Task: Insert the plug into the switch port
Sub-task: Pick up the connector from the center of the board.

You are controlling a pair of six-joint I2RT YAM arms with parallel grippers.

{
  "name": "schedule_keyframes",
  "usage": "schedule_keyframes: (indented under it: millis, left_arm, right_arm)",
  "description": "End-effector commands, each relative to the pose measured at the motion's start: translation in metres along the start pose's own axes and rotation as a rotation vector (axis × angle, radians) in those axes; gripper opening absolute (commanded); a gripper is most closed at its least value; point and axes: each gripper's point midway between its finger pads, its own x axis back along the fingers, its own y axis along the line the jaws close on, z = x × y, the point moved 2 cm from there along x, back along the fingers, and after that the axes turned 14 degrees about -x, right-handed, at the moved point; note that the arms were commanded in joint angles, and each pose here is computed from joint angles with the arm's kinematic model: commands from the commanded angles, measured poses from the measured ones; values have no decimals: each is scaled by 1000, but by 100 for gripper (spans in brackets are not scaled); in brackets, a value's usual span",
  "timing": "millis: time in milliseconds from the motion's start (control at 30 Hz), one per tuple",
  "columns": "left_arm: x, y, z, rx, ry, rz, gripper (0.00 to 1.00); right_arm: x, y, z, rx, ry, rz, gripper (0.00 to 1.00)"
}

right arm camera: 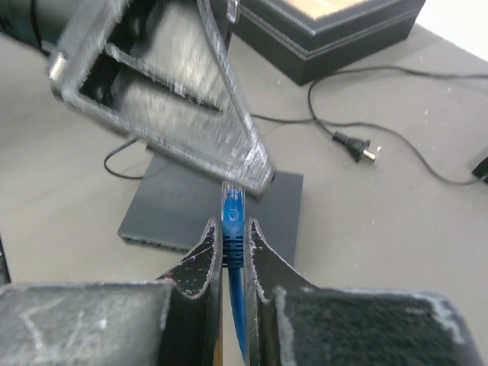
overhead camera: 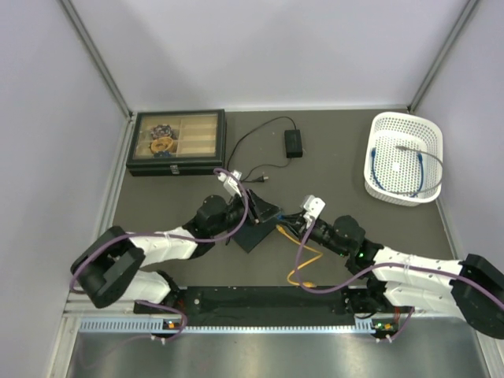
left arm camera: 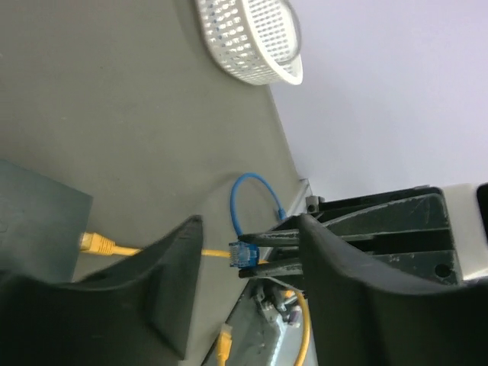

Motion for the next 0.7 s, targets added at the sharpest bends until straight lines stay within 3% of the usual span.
schedule_keyframes:
  millis: [0,233,433,667]
  left_arm:
    - [1,8,-18,-243,35,-132,67]
    - [32,39,-47,-582,65,-419,95]
    - [43,66,-31,-674,211,-510,99]
    - [54,91,-7,-677,344,-568,99]
  right_arm:
    - [7,3,3,-34,14,-4,0]
    - [16,-3,28,-97,96,41,0]
    - [18,0,41,-129,160,37,0]
    - [20,-9,31,-90,183,119,0]
